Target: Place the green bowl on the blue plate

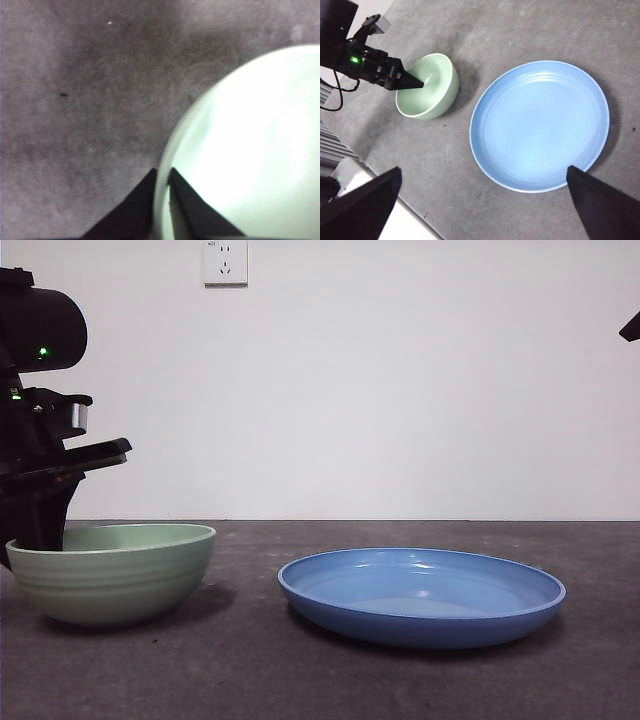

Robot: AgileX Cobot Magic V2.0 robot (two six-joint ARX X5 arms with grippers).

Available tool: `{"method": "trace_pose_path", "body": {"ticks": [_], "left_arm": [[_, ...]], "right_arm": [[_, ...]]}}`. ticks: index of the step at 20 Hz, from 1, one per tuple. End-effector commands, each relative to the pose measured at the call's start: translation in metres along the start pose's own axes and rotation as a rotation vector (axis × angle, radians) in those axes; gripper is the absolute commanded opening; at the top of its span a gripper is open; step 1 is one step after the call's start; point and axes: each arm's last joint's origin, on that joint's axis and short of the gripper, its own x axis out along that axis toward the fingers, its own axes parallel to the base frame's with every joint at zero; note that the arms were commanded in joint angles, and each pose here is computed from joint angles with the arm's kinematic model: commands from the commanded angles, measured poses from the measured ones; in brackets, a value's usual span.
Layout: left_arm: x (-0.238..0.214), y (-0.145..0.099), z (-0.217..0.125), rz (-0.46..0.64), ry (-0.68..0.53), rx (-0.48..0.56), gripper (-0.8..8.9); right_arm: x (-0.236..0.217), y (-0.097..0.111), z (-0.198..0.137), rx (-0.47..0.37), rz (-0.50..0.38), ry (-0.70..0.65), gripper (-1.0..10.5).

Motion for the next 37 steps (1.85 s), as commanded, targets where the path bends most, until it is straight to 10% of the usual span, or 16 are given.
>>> {"method": "trace_pose_path", "body": {"ticks": [1, 7, 15, 24, 37], "left_arm": [[0.002, -0.001, 0.005, 0.004, -0.006, 0.012, 0.15], [-0.015, -0.018, 0.019, -0.013, -0.031, 0.036, 0.15], [-0.073, -0.100, 0.057, -0.147, -0.179, 0.139, 0.15], [-0.011, -0.186, 0.046, -0.209, -0.073, 0.291, 0.15], [0.025, -0.199, 0.039, -0.200, -0.020, 0.272, 0.20]], "right_arm": [[-0.001, 0.002, 0.004, -0.027, 0.006, -0.011, 5.6], [-0.001, 0.002, 0.004, -0.027, 0.006, -0.011, 5.6], [-0.001, 0.002, 0.005, -0.036, 0.010, -0.026, 5.6], [-0.001, 0.002, 0.005, -0.036, 0.010, -0.026, 5.6], [-0.001, 0.002, 0.005, -0.033, 0.008, -0.020, 5.6]]}}
